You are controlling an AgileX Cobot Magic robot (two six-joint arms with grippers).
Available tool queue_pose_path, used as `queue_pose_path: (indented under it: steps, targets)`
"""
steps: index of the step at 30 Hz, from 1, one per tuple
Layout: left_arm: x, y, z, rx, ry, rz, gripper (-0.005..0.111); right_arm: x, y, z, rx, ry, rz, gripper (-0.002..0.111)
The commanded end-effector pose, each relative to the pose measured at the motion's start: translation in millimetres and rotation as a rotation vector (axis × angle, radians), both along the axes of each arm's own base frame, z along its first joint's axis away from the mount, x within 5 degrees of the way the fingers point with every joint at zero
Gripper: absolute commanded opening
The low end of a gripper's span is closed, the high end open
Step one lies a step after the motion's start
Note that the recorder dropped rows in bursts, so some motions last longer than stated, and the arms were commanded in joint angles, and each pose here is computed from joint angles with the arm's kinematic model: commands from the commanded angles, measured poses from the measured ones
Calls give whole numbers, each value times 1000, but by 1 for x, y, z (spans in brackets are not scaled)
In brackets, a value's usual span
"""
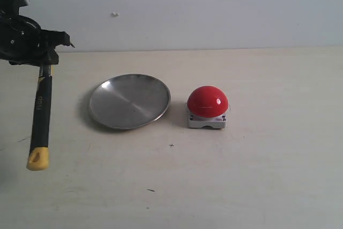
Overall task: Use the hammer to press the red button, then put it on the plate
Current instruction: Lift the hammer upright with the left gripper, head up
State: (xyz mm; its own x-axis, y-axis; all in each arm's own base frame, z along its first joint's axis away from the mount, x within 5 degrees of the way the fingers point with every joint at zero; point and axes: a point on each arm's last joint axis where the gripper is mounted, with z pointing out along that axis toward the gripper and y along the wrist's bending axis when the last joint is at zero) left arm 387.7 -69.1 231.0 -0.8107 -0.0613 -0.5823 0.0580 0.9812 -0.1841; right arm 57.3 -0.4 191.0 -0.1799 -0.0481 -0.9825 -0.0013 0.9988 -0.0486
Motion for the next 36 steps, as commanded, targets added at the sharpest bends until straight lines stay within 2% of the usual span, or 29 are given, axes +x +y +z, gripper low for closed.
queue_pose_path:
  steps: [1, 5, 9, 12, 16, 20, 21, 25, 29, 36]
  targets:
    - [-23, -31, 20, -130, -116, -72, 0, 0, 0, -1, 2, -8, -7, 0]
    - [-54, -54, 35, -168, -203, -162, 0, 0, 0, -1, 2, -8, -7, 0]
    - [-92, -76, 45, -127, -303, -306, 0, 0, 0, 3, -10, -52, -5, 0]
    - [-114, -80, 54, -102, -389, -349, 0, 1, 1, 10, 223, -125, -17, 0]
    - [-131, -78, 69, -116, -460, -357, 0, 1, -1, 23, 337, -268, -27, 0]
    - [-143, -77, 86, -145, -511, -364, 0, 0, -3, 29, 676, -342, -47, 0]
    - [-145, -76, 89, -156, -516, -361, 0, 0, -3, 29, 717, -343, -41, 0]
    - [-153, -82, 95, -178, -533, -384, 0, 0, 1, 43, 588, -356, 26, 0]
    - [-159, -92, 96, -218, -534, -397, 0, 7, 5, 66, 616, -342, 84, 0]
    - [-163, -99, 98, -242, -545, -398, 0, 44, 27, 81, 612, -114, 208, 0]
